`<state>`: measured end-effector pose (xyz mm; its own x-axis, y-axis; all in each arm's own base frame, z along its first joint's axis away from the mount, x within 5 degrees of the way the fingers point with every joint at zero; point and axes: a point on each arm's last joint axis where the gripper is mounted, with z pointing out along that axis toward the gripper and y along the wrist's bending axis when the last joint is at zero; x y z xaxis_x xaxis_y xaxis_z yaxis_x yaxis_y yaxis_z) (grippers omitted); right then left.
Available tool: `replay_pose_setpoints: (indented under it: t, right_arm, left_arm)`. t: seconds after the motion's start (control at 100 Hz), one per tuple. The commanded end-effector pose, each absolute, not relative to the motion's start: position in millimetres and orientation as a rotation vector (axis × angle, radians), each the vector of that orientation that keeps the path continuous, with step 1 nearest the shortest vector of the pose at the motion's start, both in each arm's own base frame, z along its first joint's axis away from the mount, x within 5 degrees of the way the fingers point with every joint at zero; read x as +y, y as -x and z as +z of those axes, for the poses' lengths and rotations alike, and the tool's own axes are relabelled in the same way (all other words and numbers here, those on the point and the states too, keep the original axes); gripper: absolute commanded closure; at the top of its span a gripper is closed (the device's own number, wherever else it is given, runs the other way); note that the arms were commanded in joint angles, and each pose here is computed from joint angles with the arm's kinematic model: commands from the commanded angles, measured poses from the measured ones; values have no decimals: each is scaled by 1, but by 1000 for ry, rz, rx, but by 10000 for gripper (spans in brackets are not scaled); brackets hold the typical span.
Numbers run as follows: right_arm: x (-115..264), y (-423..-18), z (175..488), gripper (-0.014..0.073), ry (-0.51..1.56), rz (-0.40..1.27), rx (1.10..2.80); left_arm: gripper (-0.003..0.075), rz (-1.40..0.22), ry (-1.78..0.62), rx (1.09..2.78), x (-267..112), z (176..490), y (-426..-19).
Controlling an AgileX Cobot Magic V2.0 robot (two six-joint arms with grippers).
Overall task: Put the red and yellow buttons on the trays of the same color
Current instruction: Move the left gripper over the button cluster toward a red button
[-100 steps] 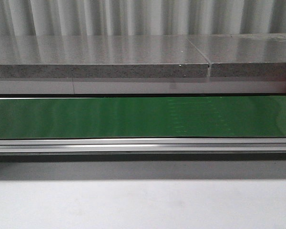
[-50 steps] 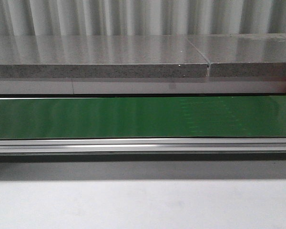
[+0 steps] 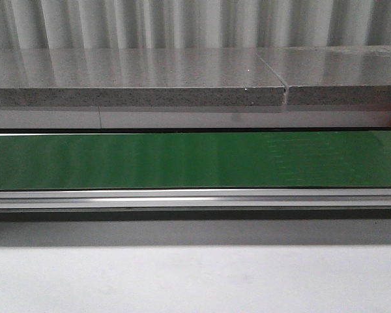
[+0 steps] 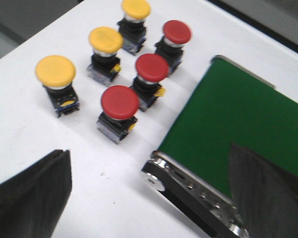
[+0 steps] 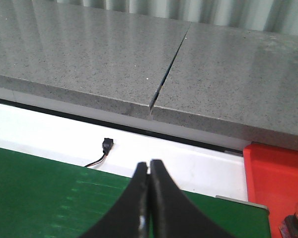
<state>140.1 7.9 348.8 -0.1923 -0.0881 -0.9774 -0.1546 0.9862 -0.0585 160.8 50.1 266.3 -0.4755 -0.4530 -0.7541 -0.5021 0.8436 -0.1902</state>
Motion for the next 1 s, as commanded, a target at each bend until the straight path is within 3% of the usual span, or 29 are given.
replay_pose_setpoints:
  t: [0.0, 0.52, 0.99]
  right_arm:
    - [5, -140, 362, 664, 145, 34, 1695]
    - [5, -140, 362, 664, 145, 34, 1695]
    - [5, -140, 362, 664, 145, 34, 1695]
  left_arm:
    - [101, 35, 752, 2048, 62, 275, -180]
    - [101, 61, 850, 2196, 98, 242, -253]
    - [101, 61, 870, 2283, 108, 210, -283]
